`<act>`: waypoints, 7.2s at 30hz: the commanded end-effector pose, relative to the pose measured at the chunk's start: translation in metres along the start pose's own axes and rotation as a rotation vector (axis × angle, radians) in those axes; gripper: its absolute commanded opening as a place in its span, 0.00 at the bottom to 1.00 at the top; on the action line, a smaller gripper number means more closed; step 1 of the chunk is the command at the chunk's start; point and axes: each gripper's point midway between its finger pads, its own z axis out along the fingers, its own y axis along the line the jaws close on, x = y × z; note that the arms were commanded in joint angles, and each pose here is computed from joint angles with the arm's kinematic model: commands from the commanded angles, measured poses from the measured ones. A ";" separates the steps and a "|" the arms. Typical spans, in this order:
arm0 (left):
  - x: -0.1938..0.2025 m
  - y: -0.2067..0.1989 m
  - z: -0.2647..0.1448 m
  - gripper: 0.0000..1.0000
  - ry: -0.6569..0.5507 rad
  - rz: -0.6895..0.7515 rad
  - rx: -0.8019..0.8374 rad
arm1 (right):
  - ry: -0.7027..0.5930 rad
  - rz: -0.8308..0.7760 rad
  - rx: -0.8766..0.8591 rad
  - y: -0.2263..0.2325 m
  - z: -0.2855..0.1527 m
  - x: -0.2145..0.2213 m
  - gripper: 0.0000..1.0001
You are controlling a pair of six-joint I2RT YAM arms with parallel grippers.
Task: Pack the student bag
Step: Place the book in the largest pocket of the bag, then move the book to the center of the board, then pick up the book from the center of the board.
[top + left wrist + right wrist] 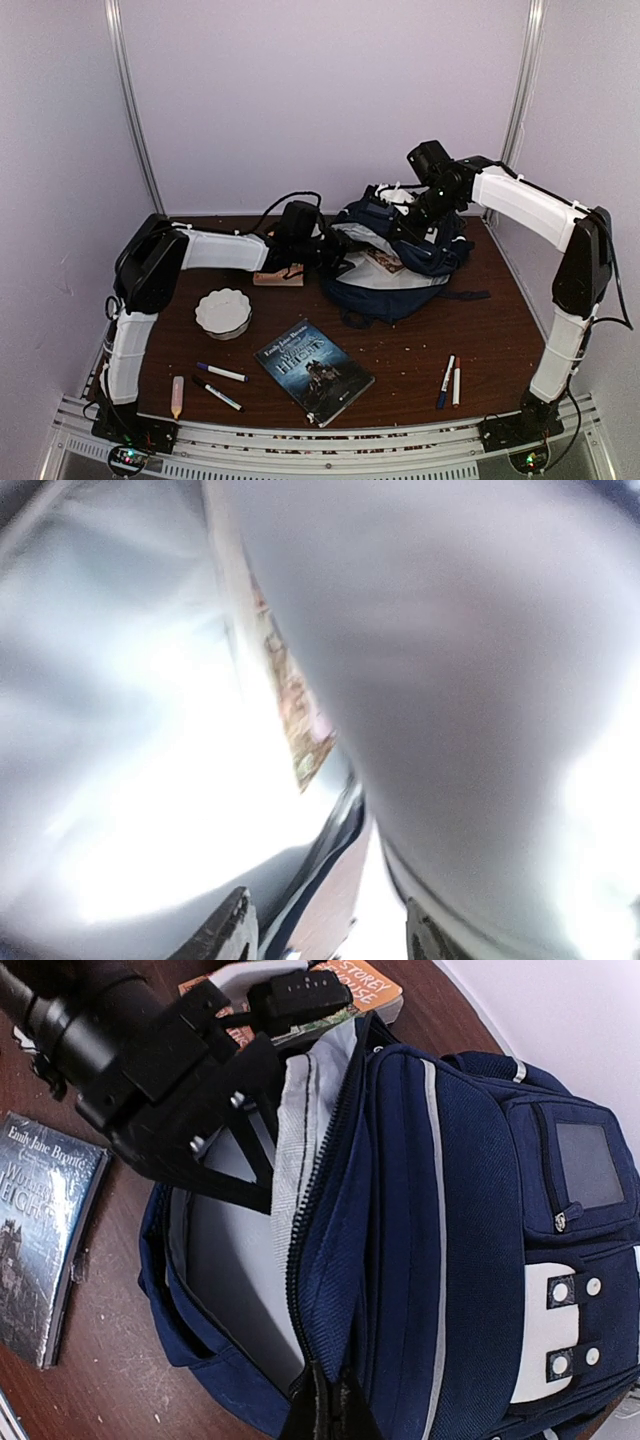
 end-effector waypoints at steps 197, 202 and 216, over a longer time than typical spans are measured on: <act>0.043 0.111 -0.187 0.67 0.230 0.555 -0.594 | 0.058 0.607 -0.594 0.142 0.101 0.008 0.43; 0.059 0.138 -0.190 0.71 0.268 0.493 -0.636 | 0.096 0.637 -0.607 0.151 0.112 0.023 0.50; 0.061 0.164 -0.150 0.68 0.304 0.432 -0.574 | 0.174 0.603 -0.675 0.171 0.157 0.020 0.50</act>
